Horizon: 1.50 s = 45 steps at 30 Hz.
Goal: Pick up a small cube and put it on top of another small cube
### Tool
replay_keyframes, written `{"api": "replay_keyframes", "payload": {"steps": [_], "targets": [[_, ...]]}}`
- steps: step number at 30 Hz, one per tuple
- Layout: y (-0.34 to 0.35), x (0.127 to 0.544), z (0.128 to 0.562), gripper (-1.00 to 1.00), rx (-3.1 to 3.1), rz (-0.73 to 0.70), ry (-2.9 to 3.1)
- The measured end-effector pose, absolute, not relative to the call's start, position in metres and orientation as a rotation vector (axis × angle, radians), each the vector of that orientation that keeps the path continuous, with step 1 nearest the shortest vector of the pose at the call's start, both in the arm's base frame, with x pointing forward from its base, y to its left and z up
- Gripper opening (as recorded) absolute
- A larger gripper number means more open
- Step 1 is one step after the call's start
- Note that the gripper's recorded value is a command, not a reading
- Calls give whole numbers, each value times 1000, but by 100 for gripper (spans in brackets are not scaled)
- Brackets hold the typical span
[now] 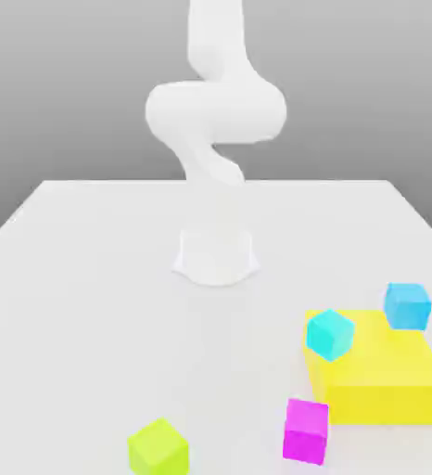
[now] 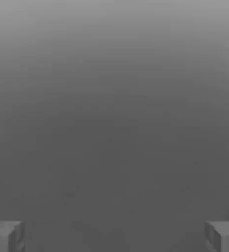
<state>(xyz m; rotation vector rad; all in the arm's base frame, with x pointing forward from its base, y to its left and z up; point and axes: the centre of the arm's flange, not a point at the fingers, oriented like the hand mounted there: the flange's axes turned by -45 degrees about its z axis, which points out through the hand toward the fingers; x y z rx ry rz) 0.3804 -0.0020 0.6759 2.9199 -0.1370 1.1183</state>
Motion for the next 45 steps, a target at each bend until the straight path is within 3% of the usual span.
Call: {"api": "replay_keyframes", "payload": {"steps": [7, 14, 26, 31, 32, 39, 43, 45], "targets": [[-20, 458, 561, 0, 2948, 821, -455], [-45, 499, 435, 0, 2942, 539, -753], [-71, 490, 218, 0, 2868, 50, -1262], [-71, 487, 149, 0, 2855, 2, -1313], [-71, 486, 139, -100, 2855, 1, -1313], [-71, 486, 138, -100, 2855, 3, -1314], [-71, 486, 183, -100, 2855, 3, -1315], [-38, 485, 206, -100, 2906, 2, -1208]]}}
